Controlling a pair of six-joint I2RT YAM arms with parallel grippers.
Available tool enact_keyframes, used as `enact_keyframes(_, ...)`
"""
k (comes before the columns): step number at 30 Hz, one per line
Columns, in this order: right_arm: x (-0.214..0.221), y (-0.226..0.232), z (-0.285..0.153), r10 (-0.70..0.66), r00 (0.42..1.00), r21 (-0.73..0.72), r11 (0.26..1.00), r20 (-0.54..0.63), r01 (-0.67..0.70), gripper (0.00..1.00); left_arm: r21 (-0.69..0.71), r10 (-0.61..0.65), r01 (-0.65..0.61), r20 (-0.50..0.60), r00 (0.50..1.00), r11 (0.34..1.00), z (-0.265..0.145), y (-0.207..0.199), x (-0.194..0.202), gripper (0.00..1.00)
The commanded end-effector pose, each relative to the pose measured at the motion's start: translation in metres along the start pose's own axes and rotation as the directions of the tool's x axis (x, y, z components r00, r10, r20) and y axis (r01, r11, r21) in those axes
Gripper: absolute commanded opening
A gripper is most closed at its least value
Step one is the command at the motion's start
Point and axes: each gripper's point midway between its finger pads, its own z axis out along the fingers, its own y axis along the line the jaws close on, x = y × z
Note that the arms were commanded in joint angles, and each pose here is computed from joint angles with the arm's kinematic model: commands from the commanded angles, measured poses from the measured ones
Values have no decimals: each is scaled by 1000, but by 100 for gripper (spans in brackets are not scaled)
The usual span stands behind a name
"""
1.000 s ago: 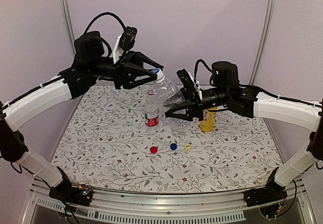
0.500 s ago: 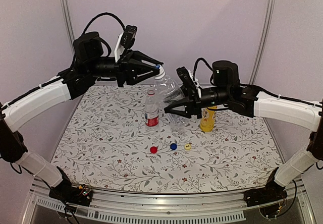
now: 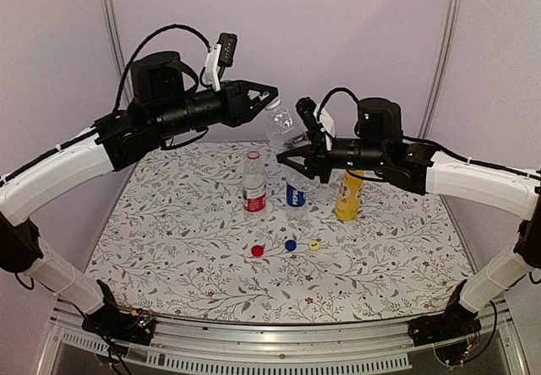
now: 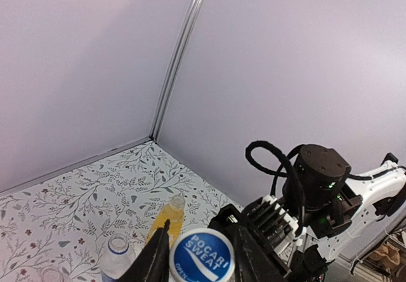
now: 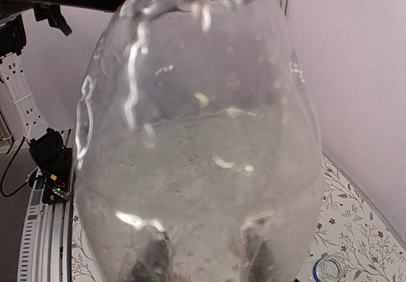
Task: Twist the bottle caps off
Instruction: Unscrew the bottle cap from the plastic bottle.
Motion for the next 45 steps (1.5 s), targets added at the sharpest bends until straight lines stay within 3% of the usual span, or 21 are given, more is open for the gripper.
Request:
enact_keyframes(1, -12, -5, -2, 3, 1000, 46, 999, 26, -4, 37, -77, -42, 41, -13, 999, 996, 5, 8, 3, 36)
enact_keyframes(5, -12, 0, -3, -2, 999, 22, 1000, 32, 1, 37, -75, -16, 15, -13, 1000, 997, 4, 8, 1, 45)
enact_keyframes(12, -14, 9, -5, -9, 999, -29, 1000, 44, 11, 37, -39, 16, -15, 13, 1000, 999, -6, 5, -12, 69)
enact_keyframes(17, -9, 17, -6, -5, 999, -74, 997, 38, 8, 37, 106, 78, -80, 19, 997, 991, -18, -12, -21, 87)
enact_keyframes(20, -9, 28, -7, -9, 999, -135, 991, 44, 14, 37, 180, 135, -138, 29, 990, 974, -28, -20, -25, 91)
enact_keyframes(25, -14, 54, -14, -17, 998, -282, 959, 67, 36, 37, 346, 212, -206, 19, 977, 915, -43, -24, -18, 87)
enact_keyframes(30, -15, 73, -18, -17, 997, -401, 915, 78, 47, 38, 557, 286, -270, 61, 956, 785, -56, -46, -5, 80)
enact_keyframes(36, -13, 82, -19, -11, 997, -460, 887, 74, 44, 38, 666, 324, -292, 79, 943, 686, -60, -57, 11, 78)
enact_keyframes(40, -12, 82, -18, -9, 997, -465, 884, 70, 41, 38, 697, 315, -270, 66, 947, 664, -57, -57, 18, 74)
enact_keyframes(45, -10, 81, -17, -7, 998, -465, 885, 63, 36, 38, 709, 298, -245, 51, 953, 662, -53, -55, 22, 61)
